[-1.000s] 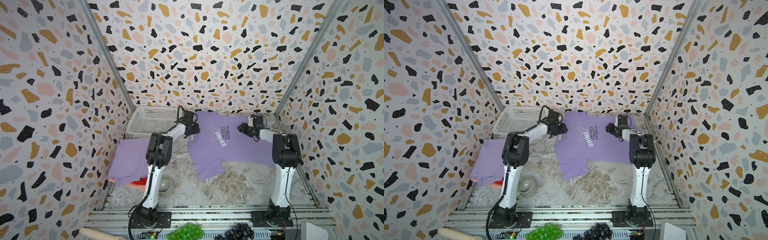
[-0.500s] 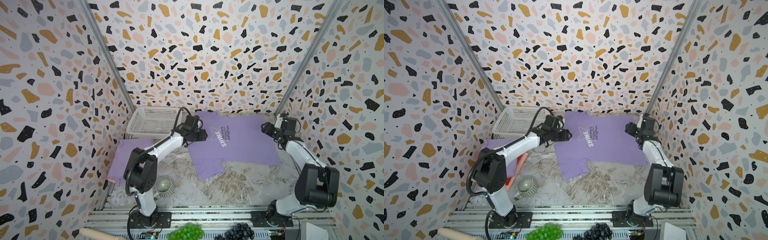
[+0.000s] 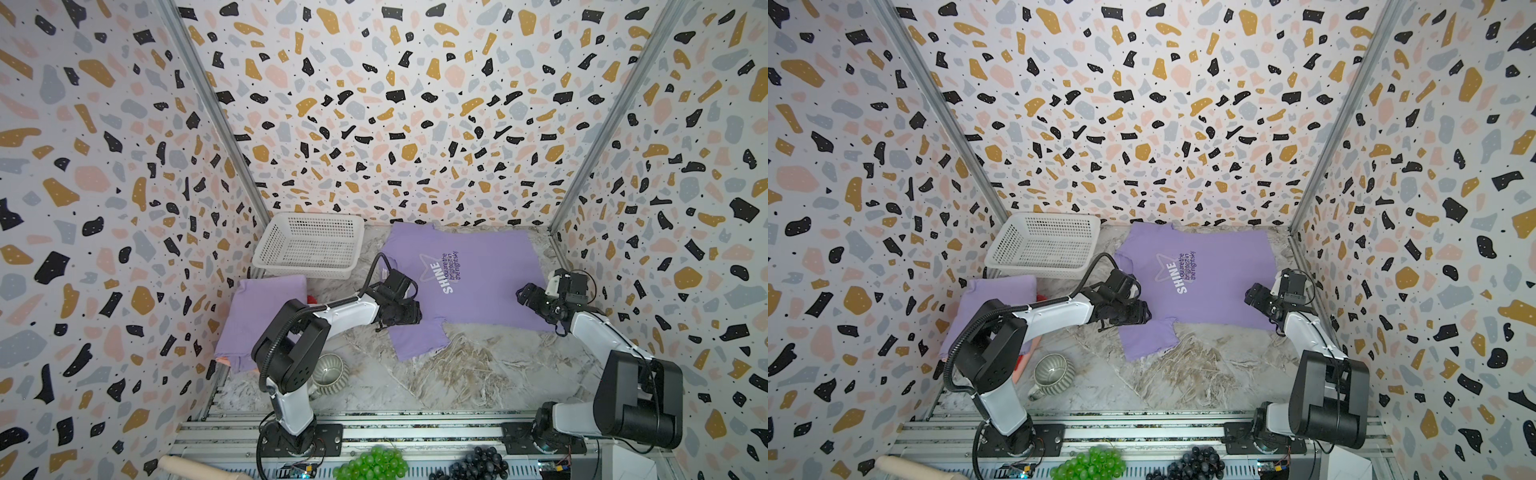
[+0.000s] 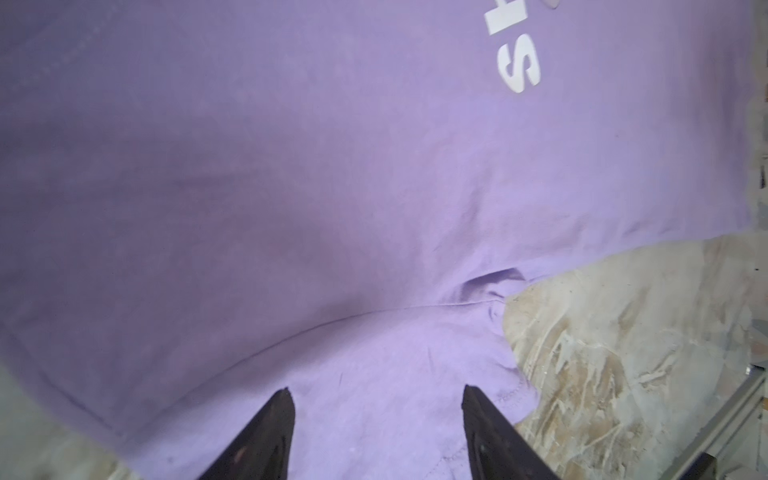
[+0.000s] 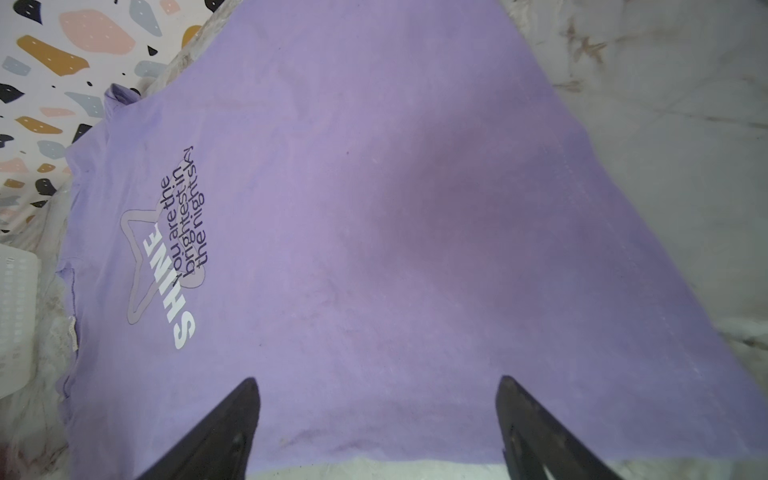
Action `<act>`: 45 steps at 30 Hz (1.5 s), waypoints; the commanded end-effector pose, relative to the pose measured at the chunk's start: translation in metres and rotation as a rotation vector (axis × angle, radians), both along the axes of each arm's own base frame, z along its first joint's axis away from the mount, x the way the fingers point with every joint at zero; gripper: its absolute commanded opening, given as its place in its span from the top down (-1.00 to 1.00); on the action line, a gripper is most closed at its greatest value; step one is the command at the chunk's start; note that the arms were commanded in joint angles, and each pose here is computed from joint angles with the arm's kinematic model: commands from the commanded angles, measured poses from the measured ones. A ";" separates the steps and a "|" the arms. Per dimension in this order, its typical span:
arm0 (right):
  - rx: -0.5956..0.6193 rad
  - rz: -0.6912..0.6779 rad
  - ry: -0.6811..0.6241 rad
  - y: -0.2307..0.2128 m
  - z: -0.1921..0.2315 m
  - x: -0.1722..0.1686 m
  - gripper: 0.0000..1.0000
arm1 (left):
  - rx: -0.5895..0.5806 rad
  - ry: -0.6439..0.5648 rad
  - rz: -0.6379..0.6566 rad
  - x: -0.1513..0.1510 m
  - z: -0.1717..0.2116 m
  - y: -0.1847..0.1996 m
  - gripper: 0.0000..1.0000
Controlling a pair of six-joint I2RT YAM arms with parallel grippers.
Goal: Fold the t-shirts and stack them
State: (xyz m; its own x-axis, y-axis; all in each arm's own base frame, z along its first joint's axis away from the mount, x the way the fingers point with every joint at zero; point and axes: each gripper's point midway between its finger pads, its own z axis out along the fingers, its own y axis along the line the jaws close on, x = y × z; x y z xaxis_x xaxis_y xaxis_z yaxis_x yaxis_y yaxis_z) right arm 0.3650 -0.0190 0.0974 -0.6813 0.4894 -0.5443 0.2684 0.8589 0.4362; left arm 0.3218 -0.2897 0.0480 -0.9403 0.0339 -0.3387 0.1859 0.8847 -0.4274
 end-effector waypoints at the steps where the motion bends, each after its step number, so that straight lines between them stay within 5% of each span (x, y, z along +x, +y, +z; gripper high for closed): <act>1: 0.011 0.024 -0.016 0.010 -0.005 0.013 -0.76 | 0.038 0.015 0.052 0.007 -0.023 0.008 -0.30; 12: 0.005 0.069 0.020 0.038 -0.041 0.070 -0.70 | 0.057 0.006 0.195 0.074 -0.042 0.054 -0.27; 21: 0.009 0.142 -0.096 0.052 -0.003 0.119 -0.63 | 0.074 -0.113 0.147 0.114 0.013 0.065 -0.21; 27: -0.080 0.075 -0.126 0.030 0.046 0.078 -0.70 | 0.121 -0.200 0.223 0.079 0.074 0.112 -0.28; 36: -0.093 -0.176 0.013 -0.028 0.016 -0.017 -0.77 | 0.165 -0.131 0.308 0.006 0.064 0.162 -0.29; 45: -0.107 -0.231 0.174 -0.049 -0.027 -0.045 -0.77 | 0.129 -0.045 0.295 -0.003 0.028 0.152 -0.25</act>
